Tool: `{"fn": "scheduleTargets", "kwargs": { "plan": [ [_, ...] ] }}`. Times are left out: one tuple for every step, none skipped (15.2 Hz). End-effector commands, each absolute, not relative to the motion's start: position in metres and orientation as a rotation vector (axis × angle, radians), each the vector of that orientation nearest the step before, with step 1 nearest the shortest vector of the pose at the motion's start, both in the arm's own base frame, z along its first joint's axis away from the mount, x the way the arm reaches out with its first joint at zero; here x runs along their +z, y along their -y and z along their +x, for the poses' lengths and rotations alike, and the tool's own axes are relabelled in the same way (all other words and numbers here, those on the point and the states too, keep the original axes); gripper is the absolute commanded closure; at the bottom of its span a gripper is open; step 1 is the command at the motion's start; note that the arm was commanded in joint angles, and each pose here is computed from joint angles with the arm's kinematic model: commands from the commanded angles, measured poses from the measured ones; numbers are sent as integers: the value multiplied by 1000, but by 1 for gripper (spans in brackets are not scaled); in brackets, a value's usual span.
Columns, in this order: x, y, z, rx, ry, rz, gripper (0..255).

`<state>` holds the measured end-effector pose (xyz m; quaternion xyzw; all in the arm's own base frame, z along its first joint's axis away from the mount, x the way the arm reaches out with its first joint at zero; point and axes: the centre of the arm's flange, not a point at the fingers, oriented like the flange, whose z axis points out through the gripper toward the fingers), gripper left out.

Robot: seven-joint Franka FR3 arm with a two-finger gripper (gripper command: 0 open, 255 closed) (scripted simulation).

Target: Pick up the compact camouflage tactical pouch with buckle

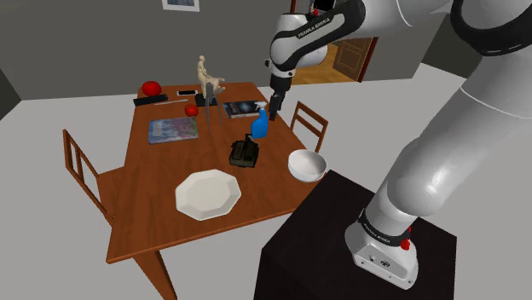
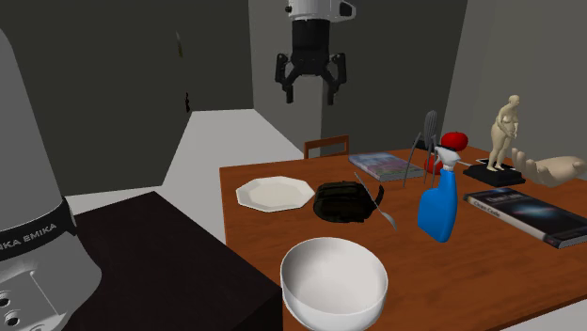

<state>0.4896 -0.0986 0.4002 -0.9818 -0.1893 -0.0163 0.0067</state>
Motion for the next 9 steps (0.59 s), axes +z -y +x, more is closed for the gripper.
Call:
{"fn": "scheduleTargets", "kwargs": {
  "plan": [
    [383,109,512,-46,626,-3069,0],
    [374,114,521,-43,641,-3067,0],
    [365,118,530,-40,657,-3065,0],
    [357,122,539,-37,672,-3063,0],
    [348,126,548,-35,687,-3061,0],
    [339,130,558,-32,703,-3059,0],
    [330,134,567,-29,718,-3057,0],
    [321,138,576,-26,733,-3054,0],
    [313,142,585,-23,749,-3052,0]
  ]
}}
